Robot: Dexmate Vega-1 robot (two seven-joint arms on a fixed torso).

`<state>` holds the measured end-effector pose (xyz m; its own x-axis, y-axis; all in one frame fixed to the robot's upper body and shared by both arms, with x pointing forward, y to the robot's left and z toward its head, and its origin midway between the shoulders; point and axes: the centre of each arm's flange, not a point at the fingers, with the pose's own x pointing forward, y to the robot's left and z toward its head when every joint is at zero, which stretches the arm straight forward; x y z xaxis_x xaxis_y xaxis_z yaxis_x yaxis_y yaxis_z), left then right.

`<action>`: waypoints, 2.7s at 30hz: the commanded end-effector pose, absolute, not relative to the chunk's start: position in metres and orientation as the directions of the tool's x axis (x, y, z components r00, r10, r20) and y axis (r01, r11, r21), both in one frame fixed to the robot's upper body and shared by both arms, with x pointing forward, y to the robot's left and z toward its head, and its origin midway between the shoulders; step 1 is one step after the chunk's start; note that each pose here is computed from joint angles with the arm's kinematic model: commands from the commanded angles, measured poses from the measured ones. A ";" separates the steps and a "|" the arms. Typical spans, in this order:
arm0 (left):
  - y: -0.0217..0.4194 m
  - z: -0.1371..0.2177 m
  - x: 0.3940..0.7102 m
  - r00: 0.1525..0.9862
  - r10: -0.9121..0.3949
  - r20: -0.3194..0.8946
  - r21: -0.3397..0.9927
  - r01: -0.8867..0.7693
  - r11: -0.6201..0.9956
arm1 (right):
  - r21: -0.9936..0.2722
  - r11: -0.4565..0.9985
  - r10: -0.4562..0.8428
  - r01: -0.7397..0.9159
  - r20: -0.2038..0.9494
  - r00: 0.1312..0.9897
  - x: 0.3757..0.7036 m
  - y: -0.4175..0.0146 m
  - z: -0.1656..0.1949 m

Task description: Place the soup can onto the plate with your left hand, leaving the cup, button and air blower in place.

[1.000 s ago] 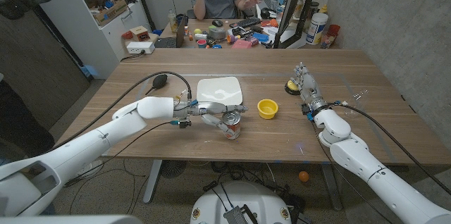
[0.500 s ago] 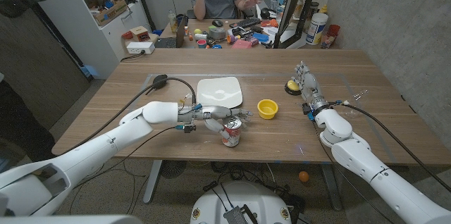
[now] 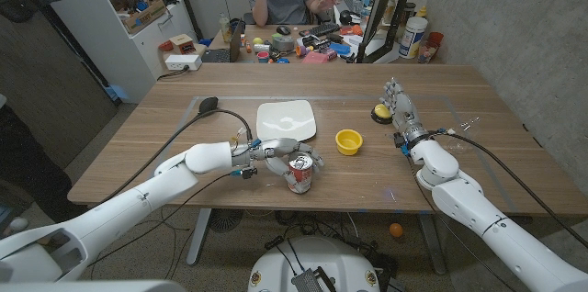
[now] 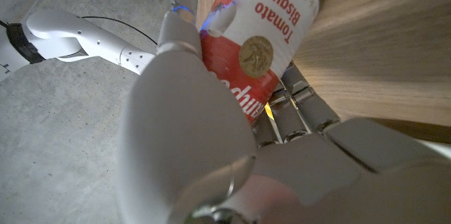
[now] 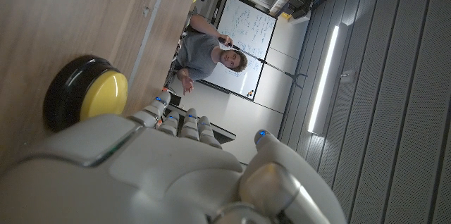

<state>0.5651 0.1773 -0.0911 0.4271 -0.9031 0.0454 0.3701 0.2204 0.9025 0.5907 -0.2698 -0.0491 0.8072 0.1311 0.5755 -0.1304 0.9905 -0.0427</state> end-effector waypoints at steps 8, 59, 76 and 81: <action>0.192 -0.079 0.566 0.439 -0.876 0.198 0.860 0.350 0.370 | -0.046 0.990 0.135 -0.133 0.573 0.809 0.596 -0.268 -0.048; 0.226 -0.002 0.546 0.454 -0.738 0.499 0.789 0.115 0.604 | -0.051 0.988 0.148 -0.147 0.602 0.785 0.598 -0.270 -0.039; 0.255 -0.002 0.552 0.516 -0.652 0.556 0.737 0.057 0.673 | -0.090 0.983 0.182 -0.160 0.602 0.777 0.601 -0.260 -0.029; 0.264 -0.001 0.555 0.534 -0.620 0.574 0.721 0.029 0.693 | -0.103 0.981 0.191 -0.162 0.602 0.775 0.602 -0.257 -0.026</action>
<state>0.5494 0.2442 -0.0020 0.4941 -0.6850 0.5354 0.0784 0.6484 0.7572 0.5996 -0.2636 -0.0315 0.7780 0.1692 0.6050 -0.1557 0.9849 -0.0753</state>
